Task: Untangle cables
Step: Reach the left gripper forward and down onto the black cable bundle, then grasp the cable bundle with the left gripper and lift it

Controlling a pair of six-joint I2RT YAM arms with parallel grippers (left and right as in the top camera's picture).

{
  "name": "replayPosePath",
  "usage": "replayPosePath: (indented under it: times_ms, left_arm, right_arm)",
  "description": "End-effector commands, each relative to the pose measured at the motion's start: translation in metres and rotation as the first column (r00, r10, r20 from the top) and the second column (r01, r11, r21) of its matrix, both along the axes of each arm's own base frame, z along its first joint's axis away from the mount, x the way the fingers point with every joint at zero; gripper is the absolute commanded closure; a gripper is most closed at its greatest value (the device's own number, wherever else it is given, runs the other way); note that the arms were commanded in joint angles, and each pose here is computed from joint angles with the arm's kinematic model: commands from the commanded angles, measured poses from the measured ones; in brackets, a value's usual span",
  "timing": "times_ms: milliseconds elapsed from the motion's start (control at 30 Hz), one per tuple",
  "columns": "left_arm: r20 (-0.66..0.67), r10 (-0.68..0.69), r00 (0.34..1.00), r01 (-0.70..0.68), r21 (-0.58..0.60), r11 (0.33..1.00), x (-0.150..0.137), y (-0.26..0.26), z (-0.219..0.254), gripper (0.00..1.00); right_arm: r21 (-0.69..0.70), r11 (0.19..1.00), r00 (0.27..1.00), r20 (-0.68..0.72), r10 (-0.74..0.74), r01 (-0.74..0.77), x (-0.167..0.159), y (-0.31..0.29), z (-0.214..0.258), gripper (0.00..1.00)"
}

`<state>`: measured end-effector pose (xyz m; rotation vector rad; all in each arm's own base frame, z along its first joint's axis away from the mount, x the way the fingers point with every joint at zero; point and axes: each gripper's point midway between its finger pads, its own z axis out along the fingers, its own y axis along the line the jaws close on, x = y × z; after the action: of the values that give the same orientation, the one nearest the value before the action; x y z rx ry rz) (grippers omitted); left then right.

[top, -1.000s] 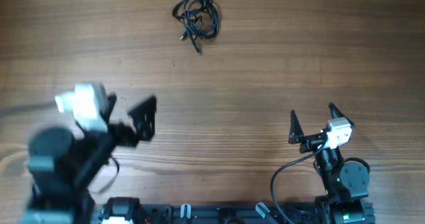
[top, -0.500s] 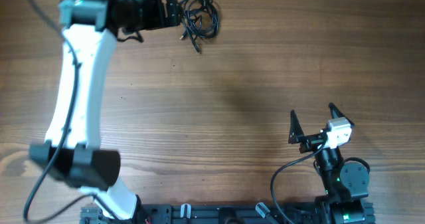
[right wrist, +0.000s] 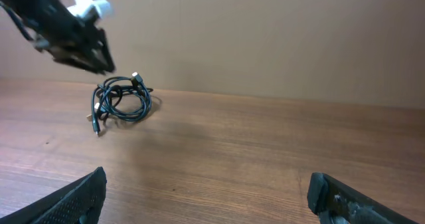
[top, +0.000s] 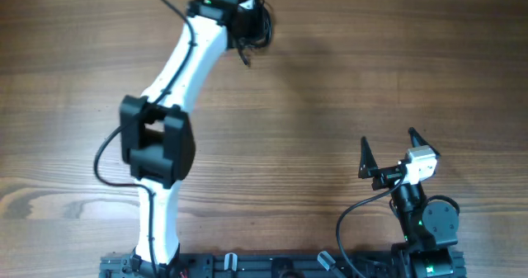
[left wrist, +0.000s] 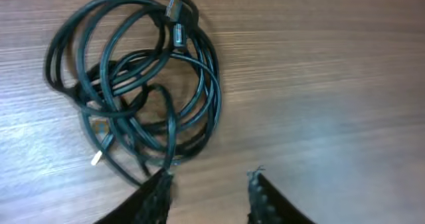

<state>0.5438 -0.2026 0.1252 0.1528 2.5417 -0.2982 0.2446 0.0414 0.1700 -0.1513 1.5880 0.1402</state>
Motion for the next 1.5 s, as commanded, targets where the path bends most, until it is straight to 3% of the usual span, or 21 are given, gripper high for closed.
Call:
replayPosePath:
  times_ms: [0, 167, 233, 300, 333, 533, 600, 700, 833, 933, 1033, 1233, 1367, 1400, 1433, 1467]
  left_arm:
    - [0.041, 0.061, 0.997, -0.066, 0.124, 0.990, 0.017, 0.008, -0.029, 0.57]
    - [-0.014, 0.068, 0.998, -0.065, 0.149, 0.987, 0.017, 0.012, -0.067, 0.54]
    - [-0.021, 0.071, 0.997, -0.067, 0.153, 0.986, 0.019, 0.014, -0.077, 0.60]
    - [-0.025, 0.071, 0.997, -0.067, 0.154, 0.986, 0.020, 0.014, -0.083, 0.91]
    - [-0.022, 0.071, 0.997, -0.067, 0.153, 0.986, 0.021, 0.013, -0.082, 0.96]
    - [0.006, 0.146, 0.989, -0.146, 0.083, 0.986, 0.000, 0.020, 0.001, 0.96]
    - [-0.005, 0.186, 0.982, -0.186, 0.013, 0.982, -0.023, 0.024, 0.049, 0.96]
    - [-0.071, 0.122, 0.990, -0.126, -0.052, 0.991, -0.064, 0.019, 0.087, 0.96]
    - [-0.189, 0.125, 0.974, -0.126, 0.003, 0.992, -0.105, 0.033, 0.088, 0.96]
    - [-0.349, 0.138, 0.927, -0.115, 0.086, 0.990, -0.141, 0.044, 0.061, 0.96]
    - [-0.423, 0.140, 0.895, -0.105, 0.105, 0.989, -0.156, 0.045, 0.035, 0.96]
    - [-0.499, 0.088, 0.862, -0.061, 0.069, 0.996, -0.176, 0.029, 0.017, 0.84]
    - [-0.497, 0.050, 0.866, -0.030, 0.050, 0.998, -0.180, 0.014, 0.016, 0.82]
    - [-0.496, 0.033, 0.868, -0.019, 0.034, 0.999, -0.181, 0.008, 0.017, 0.76]
    - [-0.490, 0.023, 0.871, -0.008, 0.032, 0.999, -0.182, 0.004, 0.017, 0.55]
    - [-0.491, 0.019, 0.871, -0.003, 0.032, 0.999, -0.183, 0.002, 0.017, 0.49]
  right_arm:
    - [-0.015, 1.000, 1.000, 0.010, 0.015, -0.015, -0.001, 0.003, 0.001, 0.00]
    - [-0.016, 1.000, 1.000, 0.010, 0.016, -0.016, -0.001, 0.003, 0.001, 0.00]
    - [-0.015, 1.000, 1.000, 0.009, 0.016, -0.016, -0.001, 0.003, 0.001, 0.00]
    - [-0.015, 1.000, 1.000, 0.010, 0.016, -0.016, -0.001, 0.003, 0.001, 0.00]
    - [-0.016, 1.000, 1.000, 0.010, 0.016, -0.016, -0.001, 0.003, 0.001, 0.00]
    - [-0.016, 1.000, 1.000, 0.010, 0.016, -0.016, -0.001, 0.003, 0.001, 0.00]
    - [-0.015, 1.000, 1.000, 0.010, 0.016, -0.016, -0.001, 0.003, 0.001, 0.00]
    - [-0.016, 1.000, 1.000, 0.010, 0.016, -0.016, -0.001, 0.003, 0.001, 0.01]
    - [-0.016, 1.000, 1.000, 0.010, 0.015, -0.015, -0.001, 0.003, 0.001, 0.00]
    - [-0.015, 1.000, 1.000, 0.009, 0.015, -0.015, -0.001, 0.003, 0.001, 0.00]
    - [-0.016, 1.000, 1.000, 0.010, 0.015, -0.015, -0.001, 0.003, 0.001, 0.00]
    - [-0.015, 1.000, 1.000, 0.009, 0.016, -0.016, -0.001, 0.003, 0.001, 0.00]
    - [-0.016, 1.000, 1.000, 0.010, 0.016, -0.016, -0.001, 0.003, 0.001, 0.00]
    - [-0.015, 1.000, 1.000, 0.009, 0.016, -0.016, -0.001, 0.003, 0.001, 0.00]
    - [-0.016, 1.000, 1.000, 0.010, 0.015, -0.015, -0.001, 0.003, 0.001, 0.00]
    - [-0.016, 1.000, 1.000, 0.010, 0.016, -0.016, -0.001, 0.003, 0.001, 0.00]
